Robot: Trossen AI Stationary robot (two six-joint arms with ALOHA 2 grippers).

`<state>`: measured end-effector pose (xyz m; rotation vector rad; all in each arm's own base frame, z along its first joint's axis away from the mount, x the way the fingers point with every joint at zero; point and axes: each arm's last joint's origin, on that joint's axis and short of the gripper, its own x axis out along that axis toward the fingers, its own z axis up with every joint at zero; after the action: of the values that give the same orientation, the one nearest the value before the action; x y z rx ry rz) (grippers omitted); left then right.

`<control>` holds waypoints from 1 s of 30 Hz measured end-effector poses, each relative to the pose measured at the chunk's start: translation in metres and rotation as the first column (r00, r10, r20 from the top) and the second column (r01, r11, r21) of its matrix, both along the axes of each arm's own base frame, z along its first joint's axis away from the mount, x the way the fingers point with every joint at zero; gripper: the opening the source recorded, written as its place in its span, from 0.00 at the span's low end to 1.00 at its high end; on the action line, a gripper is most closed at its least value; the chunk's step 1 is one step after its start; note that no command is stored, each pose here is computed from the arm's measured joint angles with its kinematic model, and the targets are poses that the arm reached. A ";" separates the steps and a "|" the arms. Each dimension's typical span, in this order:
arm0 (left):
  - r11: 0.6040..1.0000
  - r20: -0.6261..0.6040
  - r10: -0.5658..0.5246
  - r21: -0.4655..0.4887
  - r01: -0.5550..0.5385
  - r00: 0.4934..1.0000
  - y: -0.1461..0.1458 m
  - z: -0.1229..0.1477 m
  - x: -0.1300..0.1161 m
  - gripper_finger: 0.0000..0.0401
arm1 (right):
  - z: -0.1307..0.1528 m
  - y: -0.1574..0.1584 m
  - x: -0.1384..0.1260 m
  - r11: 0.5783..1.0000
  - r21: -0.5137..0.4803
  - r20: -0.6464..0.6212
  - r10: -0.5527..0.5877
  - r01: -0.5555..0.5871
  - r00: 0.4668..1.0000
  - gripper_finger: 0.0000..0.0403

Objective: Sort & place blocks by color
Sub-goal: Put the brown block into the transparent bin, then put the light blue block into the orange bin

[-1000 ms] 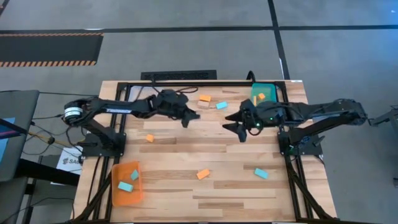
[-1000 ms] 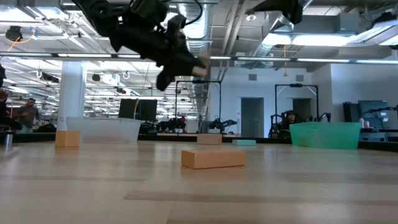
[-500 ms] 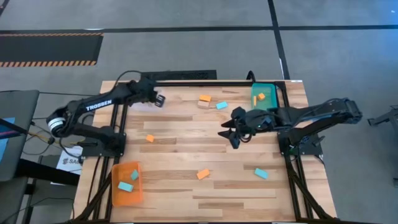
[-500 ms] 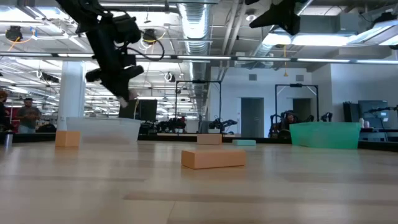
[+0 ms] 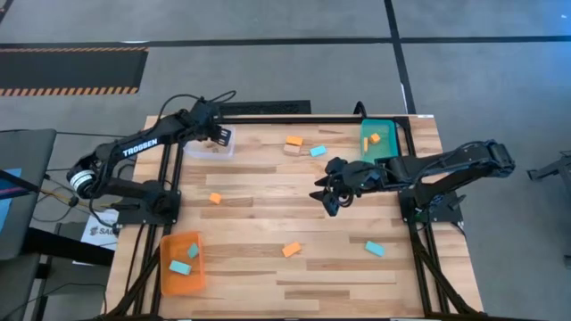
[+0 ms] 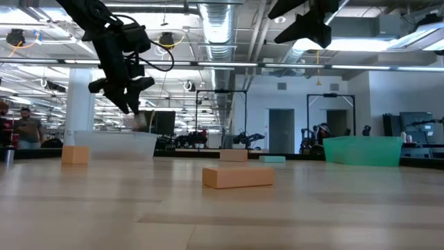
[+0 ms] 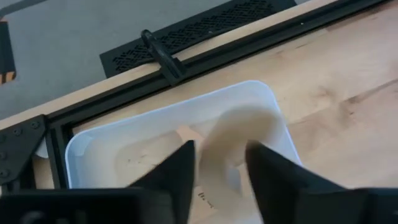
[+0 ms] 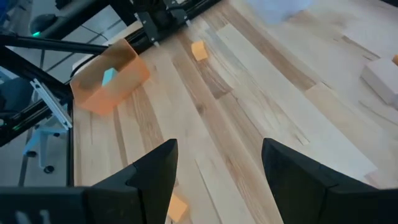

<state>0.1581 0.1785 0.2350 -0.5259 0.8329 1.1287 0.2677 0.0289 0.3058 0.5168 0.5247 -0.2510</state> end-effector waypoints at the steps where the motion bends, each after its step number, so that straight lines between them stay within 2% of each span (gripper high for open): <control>1: 1.000 -0.001 0.001 0.000 -0.001 1.000 0.000 0.000 0.000 0.39 | 0.000 0.000 0.000 1.000 0.000 -0.002 0.000 0.000 1.000 0.63; 5: 1.000 -0.010 0.009 0.009 -0.009 1.000 0.000 0.000 0.000 0.52 | 0.001 0.000 -0.001 1.000 0.000 0.004 -0.001 0.001 1.000 0.63; 9: 1.000 -0.009 -0.020 -0.009 0.020 1.000 -0.001 0.000 0.000 0.61 | 0.001 0.000 -0.001 1.000 0.018 0.007 -0.013 0.013 1.000 0.63; 14: 0.995 0.038 -0.074 -0.063 0.077 0.997 -0.003 -0.001 0.001 0.64 | 0.001 0.000 -0.001 0.999 0.031 0.009 -0.022 0.022 1.000 0.63; 18: 0.984 0.149 -0.132 -0.102 0.148 0.980 -0.004 0.007 0.007 0.64 | 0.001 0.000 -0.001 0.997 0.066 0.011 -0.045 0.044 0.999 0.63; 23: 0.953 0.285 -0.262 -0.072 0.293 0.922 -0.021 0.026 0.026 0.64 | -0.001 0.008 -0.003 0.987 0.155 -0.018 -0.043 0.045 0.999 0.63; 26: 0.924 0.327 -0.361 0.003 0.381 0.873 -0.039 0.036 0.041 0.64 | -0.004 0.015 -0.006 0.976 0.215 -0.051 -0.027 0.037 0.998 0.63; 30: 0.857 0.357 -0.509 0.122 0.501 0.783 -0.071 0.046 0.065 0.64 | -0.010 0.028 -0.011 0.955 0.295 -0.121 0.003 0.033 0.993 0.63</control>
<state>0.2234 0.1077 0.2815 -0.4450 0.5694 0.5098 0.2567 0.0574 0.2962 0.8020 0.6818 -0.2198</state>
